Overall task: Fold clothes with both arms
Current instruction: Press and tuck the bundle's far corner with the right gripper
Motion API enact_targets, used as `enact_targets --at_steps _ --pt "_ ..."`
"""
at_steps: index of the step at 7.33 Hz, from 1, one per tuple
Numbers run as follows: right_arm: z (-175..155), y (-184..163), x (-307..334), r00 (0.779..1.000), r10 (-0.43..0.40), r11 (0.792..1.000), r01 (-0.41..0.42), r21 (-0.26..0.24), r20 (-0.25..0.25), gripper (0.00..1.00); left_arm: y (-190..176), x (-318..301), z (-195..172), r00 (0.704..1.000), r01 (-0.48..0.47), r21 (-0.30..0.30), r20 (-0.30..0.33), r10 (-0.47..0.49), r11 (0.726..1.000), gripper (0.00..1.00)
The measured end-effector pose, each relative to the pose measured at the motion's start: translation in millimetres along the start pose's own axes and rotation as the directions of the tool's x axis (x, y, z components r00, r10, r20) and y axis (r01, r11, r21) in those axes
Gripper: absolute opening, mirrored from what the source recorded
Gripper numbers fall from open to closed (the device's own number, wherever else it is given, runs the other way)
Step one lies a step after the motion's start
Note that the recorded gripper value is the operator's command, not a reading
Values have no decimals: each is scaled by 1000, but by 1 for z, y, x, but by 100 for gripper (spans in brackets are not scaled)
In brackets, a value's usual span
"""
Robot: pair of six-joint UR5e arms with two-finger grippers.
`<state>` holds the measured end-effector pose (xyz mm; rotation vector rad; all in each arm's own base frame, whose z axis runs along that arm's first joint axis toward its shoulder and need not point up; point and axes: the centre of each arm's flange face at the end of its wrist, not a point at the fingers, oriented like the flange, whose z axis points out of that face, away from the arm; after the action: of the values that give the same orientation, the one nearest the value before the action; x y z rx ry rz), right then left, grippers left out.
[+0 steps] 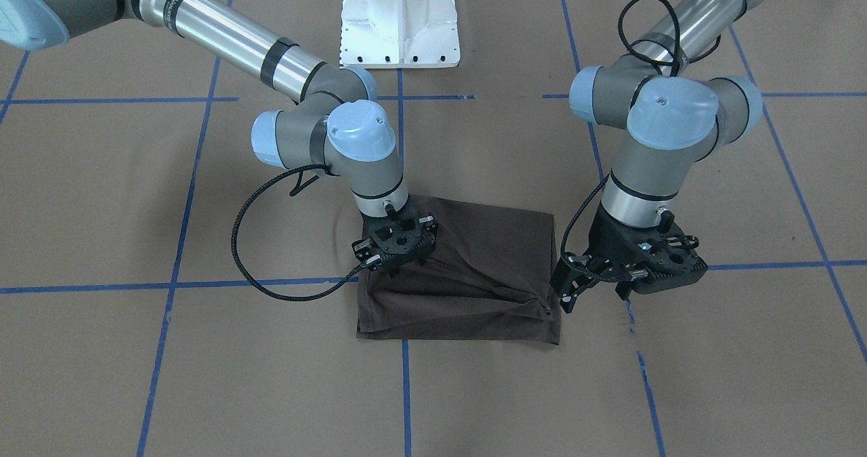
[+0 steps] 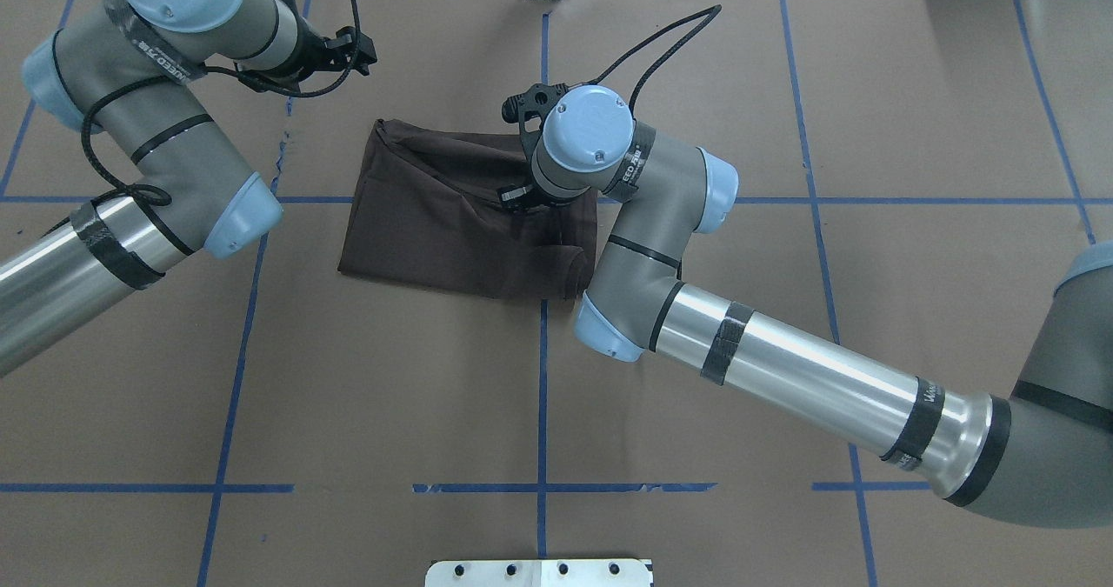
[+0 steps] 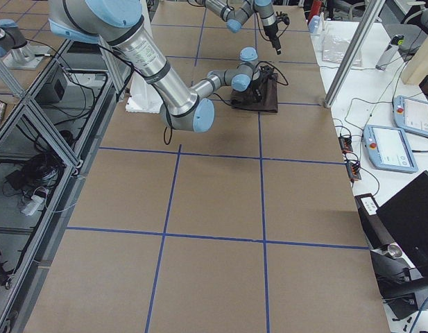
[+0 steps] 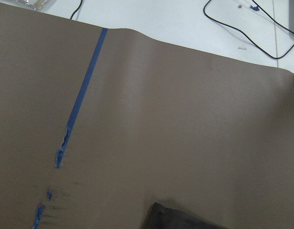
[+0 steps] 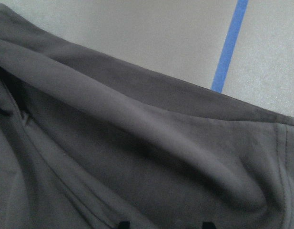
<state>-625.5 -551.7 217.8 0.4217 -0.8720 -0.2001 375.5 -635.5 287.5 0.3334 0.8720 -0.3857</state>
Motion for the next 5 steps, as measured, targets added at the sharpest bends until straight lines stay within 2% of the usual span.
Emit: enact_targets --at_steps 2,3,4,5 --pt "5 7 -1 1000 -2 1000 2 -9 -2 47 1 3 -4 1000 -2 -8 -12 1 1000 100" --pt "6 9 -1 1000 -3 1000 3 -12 -3 33 1 2 -4 1000 -1 -11 -13 1 1000 100" --pt "7 10 -1 1000 -3 1000 3 -15 -3 9 0 2 -5 1000 0 -12 -13 0 1000 100" --pt "8 11 0 1000 -3 1000 3 -16 -4 0 0 1 -5 1000 0 -12 -13 -1 1000 100"
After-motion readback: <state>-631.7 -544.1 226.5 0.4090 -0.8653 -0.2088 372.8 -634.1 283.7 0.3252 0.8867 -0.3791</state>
